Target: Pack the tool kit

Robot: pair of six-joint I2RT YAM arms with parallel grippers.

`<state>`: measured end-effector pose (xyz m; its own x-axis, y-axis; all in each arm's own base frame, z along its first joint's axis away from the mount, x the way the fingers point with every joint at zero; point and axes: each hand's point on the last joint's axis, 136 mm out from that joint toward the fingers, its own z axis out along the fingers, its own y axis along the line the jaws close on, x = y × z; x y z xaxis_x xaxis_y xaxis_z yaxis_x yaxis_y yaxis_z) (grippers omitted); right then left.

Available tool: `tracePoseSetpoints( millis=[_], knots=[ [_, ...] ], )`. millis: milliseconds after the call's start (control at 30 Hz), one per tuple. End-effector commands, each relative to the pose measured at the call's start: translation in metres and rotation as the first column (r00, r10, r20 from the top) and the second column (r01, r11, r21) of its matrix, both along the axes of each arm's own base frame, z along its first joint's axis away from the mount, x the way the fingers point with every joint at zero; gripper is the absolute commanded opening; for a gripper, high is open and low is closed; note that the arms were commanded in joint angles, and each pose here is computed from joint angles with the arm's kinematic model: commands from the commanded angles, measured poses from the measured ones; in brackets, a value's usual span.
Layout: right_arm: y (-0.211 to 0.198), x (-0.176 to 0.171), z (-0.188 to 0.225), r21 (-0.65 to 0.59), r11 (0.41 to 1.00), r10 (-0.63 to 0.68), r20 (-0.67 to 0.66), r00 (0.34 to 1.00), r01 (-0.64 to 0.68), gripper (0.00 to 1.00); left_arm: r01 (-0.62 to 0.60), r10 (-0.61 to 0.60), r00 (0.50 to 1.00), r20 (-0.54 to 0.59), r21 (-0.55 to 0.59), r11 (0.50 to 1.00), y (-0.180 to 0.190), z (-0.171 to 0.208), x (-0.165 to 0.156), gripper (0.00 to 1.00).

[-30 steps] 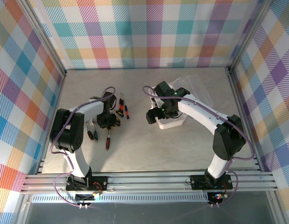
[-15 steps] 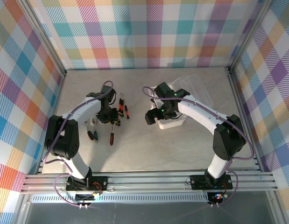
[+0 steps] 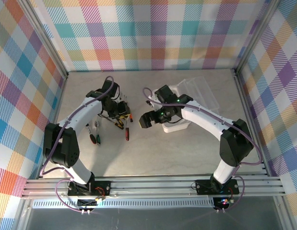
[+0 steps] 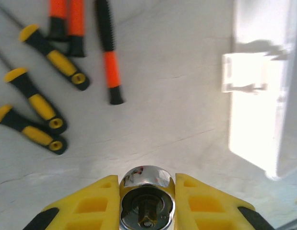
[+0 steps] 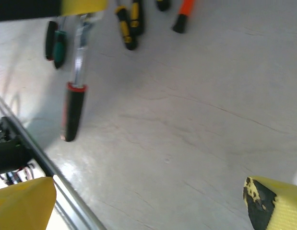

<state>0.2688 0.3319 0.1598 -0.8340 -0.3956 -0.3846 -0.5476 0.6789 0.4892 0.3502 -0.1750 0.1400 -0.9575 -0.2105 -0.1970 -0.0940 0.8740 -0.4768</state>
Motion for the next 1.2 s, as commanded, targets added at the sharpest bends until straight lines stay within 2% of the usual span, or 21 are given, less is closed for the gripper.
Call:
tracePoseSetpoints(
  millis=[0, 200, 367, 500, 567, 700, 767, 933, 1133, 1167],
  knots=[
    [0.03, -0.004, 0.003, 0.112, 0.993, 0.027, -0.029, 0.999, -0.023, 0.96, 0.002, 0.013, 0.995, 0.099, -0.147, 0.989, -0.026, 0.049, 0.012, 0.0],
    [0.061, -0.006, 0.008, 0.214, 0.975, 0.069, -0.024, 0.997, -0.062, 0.87, 0.004, 0.014, 0.994, 0.108, -0.161, 0.987, -0.034, 0.052, 0.015, 0.0],
    [0.073, -0.007, -0.002, 0.192, 0.979, 0.078, -0.033, 0.996, -0.071, 0.82, 0.012, 0.007, 0.994, 0.112, -0.163, 0.987, -0.038, 0.053, 0.012, 0.0],
    [0.081, -0.006, -0.01, 0.186, 0.98, 0.076, -0.048, 0.996, -0.066, 0.75, 0.016, 0.004, 0.993, 0.118, -0.167, 0.986, -0.039, 0.056, 0.011, 0.0],
    [0.086, -0.005, -0.011, 0.192, 0.979, 0.077, -0.048, 0.996, -0.066, 0.66, 0.017, 0.004, 0.993, 0.121, -0.168, 0.986, -0.039, 0.057, 0.011, 0.0],
    [0.091, -0.004, -0.005, 0.204, 0.977, 0.074, -0.034, 0.997, -0.065, 0.36, 0.017, 0.004, 0.993, 0.121, -0.166, 0.986, -0.039, 0.056, 0.01, 0.0],
    [0.089, -0.005, -0.002, 0.202, 0.977, 0.071, -0.025, 0.997, -0.065, 0.25, 0.015, 0.004, 0.993, 0.115, -0.164, 0.986, -0.038, 0.053, 0.009, 0.0],
    [0.085, -0.006, 0.002, 0.196, 0.978, 0.069, -0.014, 0.998, -0.065, 0.18, 0.015, 0.005, 0.993, 0.114, -0.171, 0.985, -0.039, 0.052, 0.009, 0.0],
    [0.079, -0.007, 0.005, 0.183, 0.982, 0.057, -0.007, 0.998, -0.055, 0.03, 0.028, -0.007, 0.992, 0.122, -0.168, 0.985, -0.04, 0.055, 0.009, 0.0],
    [0.077, -0.007, 0.006, 0.178, 0.983, 0.056, -0.004, 0.998, -0.054, 0.01, 0.03, -0.01, 0.992, 0.125, -0.157, 0.987, -0.038, 0.055, 0.009, 0.08]
  ],
)
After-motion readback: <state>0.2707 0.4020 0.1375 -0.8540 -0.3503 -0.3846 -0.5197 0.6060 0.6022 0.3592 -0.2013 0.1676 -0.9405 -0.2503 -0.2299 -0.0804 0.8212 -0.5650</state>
